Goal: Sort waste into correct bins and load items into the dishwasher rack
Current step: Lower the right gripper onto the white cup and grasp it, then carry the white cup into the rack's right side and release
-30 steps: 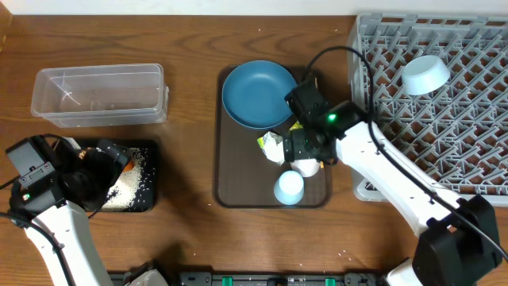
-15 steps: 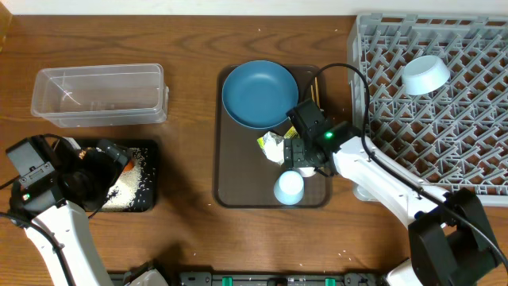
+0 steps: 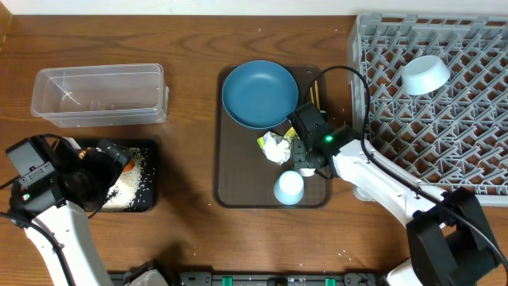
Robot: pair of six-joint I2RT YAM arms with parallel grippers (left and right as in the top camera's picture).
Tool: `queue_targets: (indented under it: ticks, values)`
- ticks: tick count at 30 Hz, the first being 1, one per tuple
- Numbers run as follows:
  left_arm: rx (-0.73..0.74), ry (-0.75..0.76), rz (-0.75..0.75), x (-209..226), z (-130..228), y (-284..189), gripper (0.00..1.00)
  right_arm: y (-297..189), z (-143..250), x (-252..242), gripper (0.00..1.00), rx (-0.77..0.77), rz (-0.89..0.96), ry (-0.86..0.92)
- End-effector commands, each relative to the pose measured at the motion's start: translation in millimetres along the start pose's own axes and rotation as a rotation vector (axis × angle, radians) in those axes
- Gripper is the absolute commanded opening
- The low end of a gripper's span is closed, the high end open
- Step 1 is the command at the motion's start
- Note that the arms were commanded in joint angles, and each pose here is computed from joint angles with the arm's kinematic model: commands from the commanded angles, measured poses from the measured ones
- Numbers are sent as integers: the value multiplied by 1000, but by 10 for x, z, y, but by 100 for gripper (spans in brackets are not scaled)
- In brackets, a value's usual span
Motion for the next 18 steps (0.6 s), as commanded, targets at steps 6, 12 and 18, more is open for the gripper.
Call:
queue_targets:
  ticks: [6, 12, 18]
  values:
    - [3, 3, 6, -2, -5, -6, 98, -4, -1, 0, 60, -9, 24, -5]
    - [3, 3, 6, -2, -5, -6, 98, -76, -78, -14, 61, -23, 5, 11]
    - [3, 3, 6, -2, -5, -6, 98, -246, -143, -27, 59, -54, -22, 24]
Point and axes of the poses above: each gripper's point midway between its finger pads, its own y axis out along the fingers, its own x axis along the line the jaws close on, z = x × y, the point moved 5 cm from there along -y, back along the fingers, and after that the axes turned 15 degrees about -y, right-handed, at the moved point
